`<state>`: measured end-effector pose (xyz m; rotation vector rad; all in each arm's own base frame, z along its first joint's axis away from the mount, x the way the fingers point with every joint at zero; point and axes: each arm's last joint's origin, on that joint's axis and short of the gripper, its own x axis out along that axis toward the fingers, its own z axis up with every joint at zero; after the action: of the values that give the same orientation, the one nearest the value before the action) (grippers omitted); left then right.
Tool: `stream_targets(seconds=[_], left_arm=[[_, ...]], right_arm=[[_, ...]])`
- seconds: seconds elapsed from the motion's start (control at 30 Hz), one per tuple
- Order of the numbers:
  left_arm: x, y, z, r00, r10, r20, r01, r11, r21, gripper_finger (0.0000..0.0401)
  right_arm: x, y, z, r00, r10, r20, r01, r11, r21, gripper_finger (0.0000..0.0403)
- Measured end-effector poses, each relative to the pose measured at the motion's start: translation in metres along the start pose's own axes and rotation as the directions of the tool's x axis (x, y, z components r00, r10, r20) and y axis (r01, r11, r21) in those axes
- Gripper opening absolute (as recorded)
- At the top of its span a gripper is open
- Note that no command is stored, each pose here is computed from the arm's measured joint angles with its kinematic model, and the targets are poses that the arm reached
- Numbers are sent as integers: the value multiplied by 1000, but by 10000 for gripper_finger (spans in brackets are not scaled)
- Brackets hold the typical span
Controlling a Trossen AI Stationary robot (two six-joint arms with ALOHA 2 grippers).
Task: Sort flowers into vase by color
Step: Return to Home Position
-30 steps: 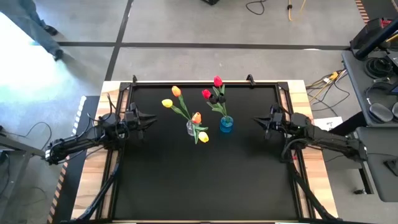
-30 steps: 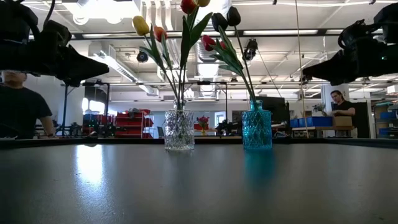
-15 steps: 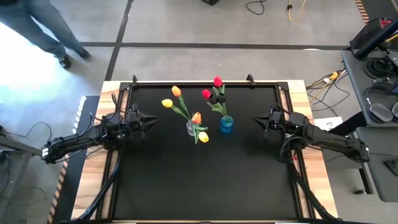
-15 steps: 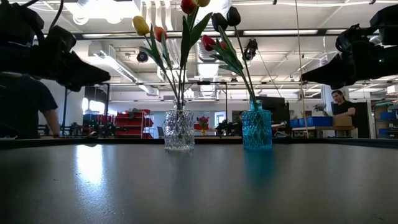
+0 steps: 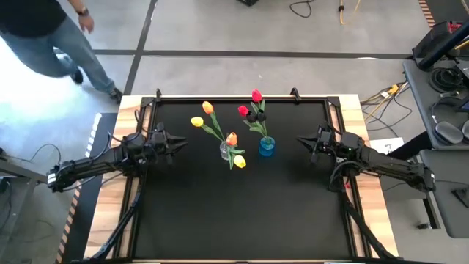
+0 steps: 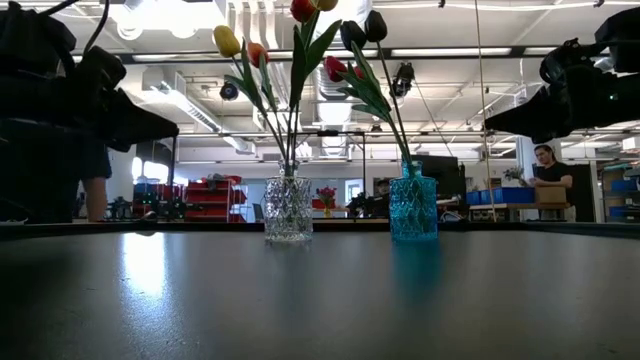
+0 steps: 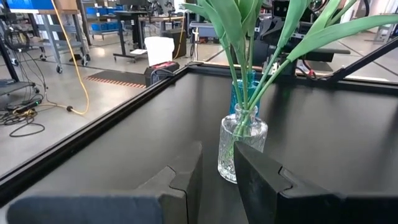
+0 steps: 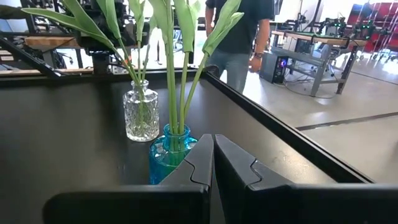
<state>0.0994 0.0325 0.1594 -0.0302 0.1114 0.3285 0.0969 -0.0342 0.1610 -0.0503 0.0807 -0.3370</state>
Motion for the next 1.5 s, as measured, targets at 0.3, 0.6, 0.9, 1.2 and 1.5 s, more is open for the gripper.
stream_targets(seconds=[0.3,0.6,0.9,1.2,1.5], left_arm=[[1,0,-1,1000,1,-16,-1,1000,0,77],[3,0,-2,999,0,-33,0,1000,1,77],[4,0,-3,999,0,-45,0,1000,1,77],[4,0,-3,999,0,-44,0,1000,1,77],[4,0,-3,999,0,-44,0,1000,1,77]], right_arm=[[0,0,0,1000,0,0,0,1000,0,9],[0,0,0,1000,0,0,0,1000,0,9],[0,0,0,1000,0,0,0,1000,0,9],[0,0,0,1000,0,0,0,1000,0,9],[0,0,0,1000,0,0,0,1000,0,9]])
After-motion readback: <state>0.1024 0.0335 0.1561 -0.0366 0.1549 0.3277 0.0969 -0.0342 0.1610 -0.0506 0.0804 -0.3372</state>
